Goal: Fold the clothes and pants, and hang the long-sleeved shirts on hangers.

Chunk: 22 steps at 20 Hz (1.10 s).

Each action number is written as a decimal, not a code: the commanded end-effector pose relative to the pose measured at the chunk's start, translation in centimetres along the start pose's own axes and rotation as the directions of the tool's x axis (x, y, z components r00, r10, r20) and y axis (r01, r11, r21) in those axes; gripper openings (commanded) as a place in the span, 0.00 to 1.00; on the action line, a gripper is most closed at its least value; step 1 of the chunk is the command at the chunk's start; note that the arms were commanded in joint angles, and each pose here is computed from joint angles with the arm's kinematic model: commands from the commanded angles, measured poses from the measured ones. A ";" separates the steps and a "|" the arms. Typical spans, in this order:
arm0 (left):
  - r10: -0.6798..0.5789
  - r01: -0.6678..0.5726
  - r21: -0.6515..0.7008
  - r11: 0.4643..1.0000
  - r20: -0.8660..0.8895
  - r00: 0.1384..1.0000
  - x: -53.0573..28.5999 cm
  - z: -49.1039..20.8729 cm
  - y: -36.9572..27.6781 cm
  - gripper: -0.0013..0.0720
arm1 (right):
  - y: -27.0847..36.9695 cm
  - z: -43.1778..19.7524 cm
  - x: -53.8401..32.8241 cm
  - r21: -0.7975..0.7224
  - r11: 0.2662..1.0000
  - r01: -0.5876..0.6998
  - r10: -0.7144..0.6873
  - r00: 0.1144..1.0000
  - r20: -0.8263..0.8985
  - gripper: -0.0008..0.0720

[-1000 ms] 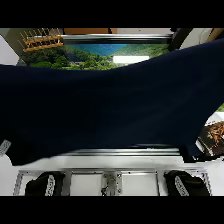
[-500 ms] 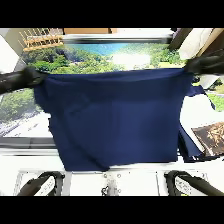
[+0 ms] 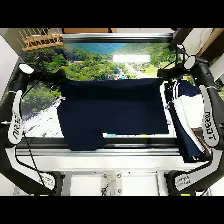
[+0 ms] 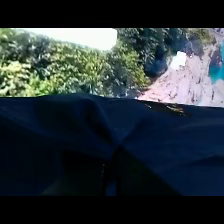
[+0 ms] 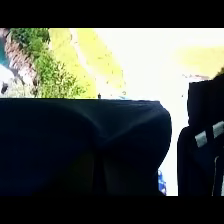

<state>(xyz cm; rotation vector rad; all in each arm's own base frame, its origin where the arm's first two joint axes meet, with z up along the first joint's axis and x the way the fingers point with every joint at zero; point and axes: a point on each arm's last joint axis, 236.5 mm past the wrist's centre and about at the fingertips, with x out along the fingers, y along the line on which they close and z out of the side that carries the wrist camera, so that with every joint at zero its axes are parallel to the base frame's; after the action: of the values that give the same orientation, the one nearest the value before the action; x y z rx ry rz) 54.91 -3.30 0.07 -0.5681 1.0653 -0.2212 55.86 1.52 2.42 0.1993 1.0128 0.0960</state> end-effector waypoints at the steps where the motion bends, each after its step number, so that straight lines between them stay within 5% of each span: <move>1: 0.011 -0.011 0.019 1.000 0.016 1.000 0.4 1.5 0.7 0.03 | -0.5 -0.2 1.1 0.030 0.999 0.015 -0.015 1.000 -0.010 0.02; 14: 0.145 -0.155 -0.041 0.987 -0.181 0.973 2.3 -11.0 7.3 0.04 | -0.7 -15.7 3.4 0.150 0.988 0.032 0.008 0.967 -0.256 0.05; 15: 0.140 -0.151 -0.043 0.988 -0.187 0.972 2.1 -11.1 7.2 0.20 | -0.2 -15.5 3.3 0.161 0.987 0.015 0.026 0.968 -0.251 0.28; 16: 0.140 -0.150 -0.045 0.988 -0.180 0.974 1.7 -10.7 6.9 0.63 | 0.3 -15.2 3.1 0.166 0.986 -0.005 0.046 0.970 -0.239 0.60; 17: 0.137 -0.147 -0.055 0.988 -0.155 0.978 0.9 -9.8 6.4 0.76 | 0.6 -14.5 2.3 0.165 0.986 -0.016 0.052 0.975 -0.216 0.67; 22: 0.141 -0.140 -0.033 0.990 0.016 0.990 -6.9 -6.8 4.1 0.76 | -2.3 -12.0 -7.0 0.086 0.994 0.067 -0.057 0.992 -0.114 0.67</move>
<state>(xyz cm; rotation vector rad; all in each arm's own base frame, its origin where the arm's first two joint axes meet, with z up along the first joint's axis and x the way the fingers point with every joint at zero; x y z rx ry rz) 46.56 -0.10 -2.65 -0.5216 1.1479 -0.0948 44.47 1.89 -1.69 0.3024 1.1474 0.0404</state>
